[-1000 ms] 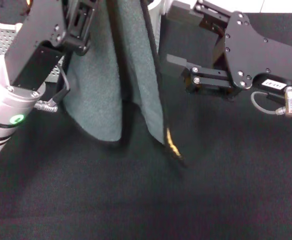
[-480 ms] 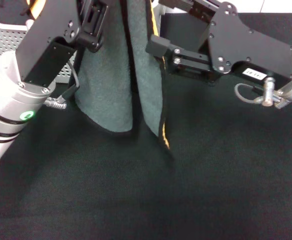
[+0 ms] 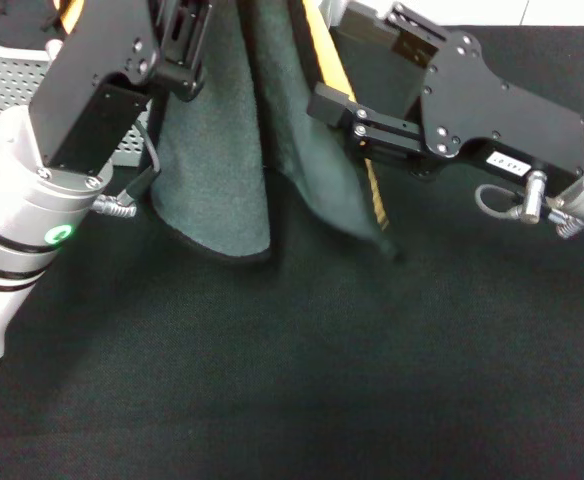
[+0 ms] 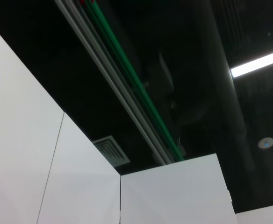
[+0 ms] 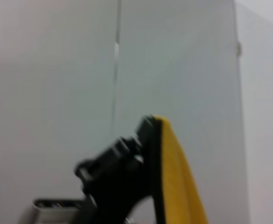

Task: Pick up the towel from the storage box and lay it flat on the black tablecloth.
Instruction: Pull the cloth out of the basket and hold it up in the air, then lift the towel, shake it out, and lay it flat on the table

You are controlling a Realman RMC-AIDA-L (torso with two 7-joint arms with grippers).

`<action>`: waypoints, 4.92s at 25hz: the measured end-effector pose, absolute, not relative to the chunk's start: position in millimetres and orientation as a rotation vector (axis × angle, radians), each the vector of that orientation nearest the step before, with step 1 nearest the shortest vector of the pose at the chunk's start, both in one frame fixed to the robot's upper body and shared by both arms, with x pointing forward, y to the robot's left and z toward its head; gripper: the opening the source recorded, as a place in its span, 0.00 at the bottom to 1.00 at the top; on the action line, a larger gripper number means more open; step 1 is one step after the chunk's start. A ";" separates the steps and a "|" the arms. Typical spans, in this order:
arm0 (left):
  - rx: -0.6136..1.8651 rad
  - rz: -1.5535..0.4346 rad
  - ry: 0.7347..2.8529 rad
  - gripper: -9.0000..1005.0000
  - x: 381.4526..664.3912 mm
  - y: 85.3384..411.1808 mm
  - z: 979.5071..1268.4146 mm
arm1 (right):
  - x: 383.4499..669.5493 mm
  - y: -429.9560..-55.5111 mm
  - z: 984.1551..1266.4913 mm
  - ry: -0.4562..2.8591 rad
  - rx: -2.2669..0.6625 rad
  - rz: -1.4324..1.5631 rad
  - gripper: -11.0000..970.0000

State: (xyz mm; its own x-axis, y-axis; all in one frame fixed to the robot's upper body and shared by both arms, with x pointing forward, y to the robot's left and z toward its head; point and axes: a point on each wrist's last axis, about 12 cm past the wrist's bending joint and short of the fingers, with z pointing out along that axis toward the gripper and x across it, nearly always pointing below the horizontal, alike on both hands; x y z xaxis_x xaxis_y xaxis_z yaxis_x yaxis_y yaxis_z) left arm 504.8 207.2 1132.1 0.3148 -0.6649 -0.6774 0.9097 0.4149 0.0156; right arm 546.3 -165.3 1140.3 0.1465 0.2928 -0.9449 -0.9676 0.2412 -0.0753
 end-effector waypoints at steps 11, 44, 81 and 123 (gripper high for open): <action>0.431 -1.083 0.631 0.02 500.4 208.9 1133.2 | 543.1 -179.0 1117.4 1.120 -0.822 1.063 0.78; 0.411 -1.060 0.632 0.02 499.0 214.2 1132.3 | 516.1 -203.0 1071.5 1.326 -0.818 1.061 0.36; 0.316 -1.070 0.742 0.02 474.9 239.4 1110.9 | 515.3 -208.4 1092.6 1.207 -0.835 1.083 0.03; 0.342 -1.242 0.959 0.03 318.6 281.8 1086.1 | 390.0 -242.2 1172.8 1.191 -1.184 1.279 0.06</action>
State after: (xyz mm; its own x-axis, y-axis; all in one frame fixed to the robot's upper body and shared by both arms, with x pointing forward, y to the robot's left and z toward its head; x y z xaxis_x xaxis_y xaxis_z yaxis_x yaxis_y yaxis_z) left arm 318.6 281.8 1086.1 0.0118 -0.6415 -0.7670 0.9047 0.3336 -0.2651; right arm 390.0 -242.2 1172.8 -0.0383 0.0400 -0.9985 -0.9988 -0.0324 0.0370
